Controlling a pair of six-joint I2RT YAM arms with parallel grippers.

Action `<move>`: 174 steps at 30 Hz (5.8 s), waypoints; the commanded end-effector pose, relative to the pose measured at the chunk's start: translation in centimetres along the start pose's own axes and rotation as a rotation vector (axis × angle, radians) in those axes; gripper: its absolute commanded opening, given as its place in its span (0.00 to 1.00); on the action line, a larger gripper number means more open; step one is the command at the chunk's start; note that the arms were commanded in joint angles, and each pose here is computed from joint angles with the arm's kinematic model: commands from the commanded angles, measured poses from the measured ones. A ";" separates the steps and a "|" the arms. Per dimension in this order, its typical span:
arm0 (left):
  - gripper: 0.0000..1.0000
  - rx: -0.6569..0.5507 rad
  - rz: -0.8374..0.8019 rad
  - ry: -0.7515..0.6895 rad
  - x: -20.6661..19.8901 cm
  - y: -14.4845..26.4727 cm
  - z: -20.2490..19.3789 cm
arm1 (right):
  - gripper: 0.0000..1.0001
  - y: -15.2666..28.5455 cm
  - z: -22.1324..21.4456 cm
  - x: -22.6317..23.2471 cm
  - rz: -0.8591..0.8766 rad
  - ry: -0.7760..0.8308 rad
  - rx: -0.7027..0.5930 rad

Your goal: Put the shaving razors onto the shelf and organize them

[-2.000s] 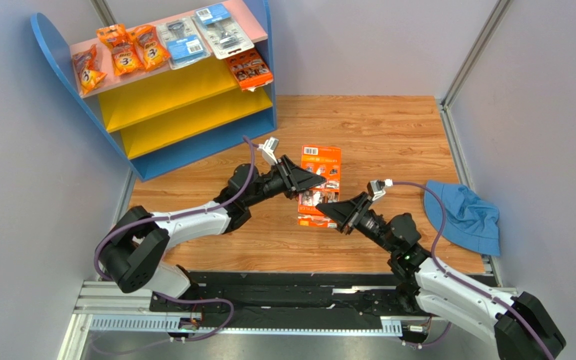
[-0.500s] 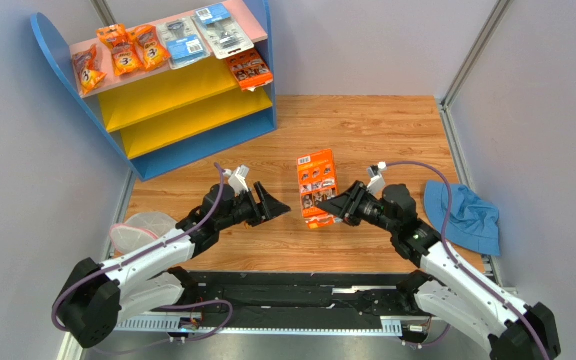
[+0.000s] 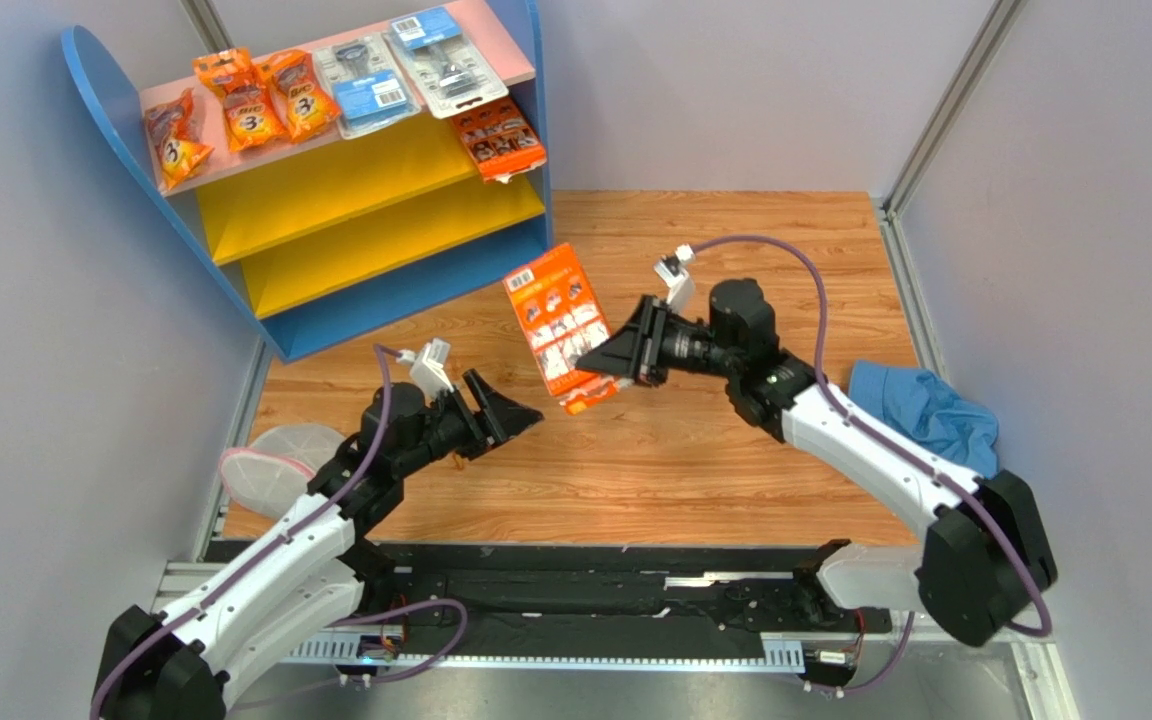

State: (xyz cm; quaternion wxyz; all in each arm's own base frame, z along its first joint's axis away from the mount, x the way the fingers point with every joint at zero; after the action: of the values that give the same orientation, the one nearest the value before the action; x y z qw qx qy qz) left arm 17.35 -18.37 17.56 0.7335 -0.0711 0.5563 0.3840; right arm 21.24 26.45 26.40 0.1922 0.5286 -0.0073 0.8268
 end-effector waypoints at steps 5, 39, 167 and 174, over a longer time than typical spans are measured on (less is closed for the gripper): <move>0.73 0.024 0.023 -0.011 0.9 0.6 -0.2 | 0.00 -3.9 6.9 7.3 0.278 0.169 0.016; 0.73 0.011 0.040 -0.004 2.6 2.3 -1.2 | 0.00 -22.2 17.1 6.6 0.415 -0.218 0.033; 0.00 -0.389 0.197 -0.324 -7.2 -4.9 30.6 | 0.66 -17.0 18.5 6.1 0.203 -0.129 -0.030; 0.00 -0.378 0.207 -0.335 -7.0 -5.6 32.3 | 0.66 -15.3 17.5 5.8 0.185 -0.106 -0.030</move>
State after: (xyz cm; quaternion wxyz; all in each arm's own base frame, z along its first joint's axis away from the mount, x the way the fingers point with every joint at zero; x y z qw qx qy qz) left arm 43.52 -9.44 32.19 0.7327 -0.0789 0.3797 0.5593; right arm 41.10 40.33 32.21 0.1440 0.6145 -0.0545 0.7738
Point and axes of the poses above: each gripper's point midway between its finger pads, its own y axis back along the fingers, its own x axis along the line the jaws close on, z = x × y, the point moved 5 cm from there along y, back along the fingers, and after that the axes turned 4 degrees about y, right-handed, at the moved point
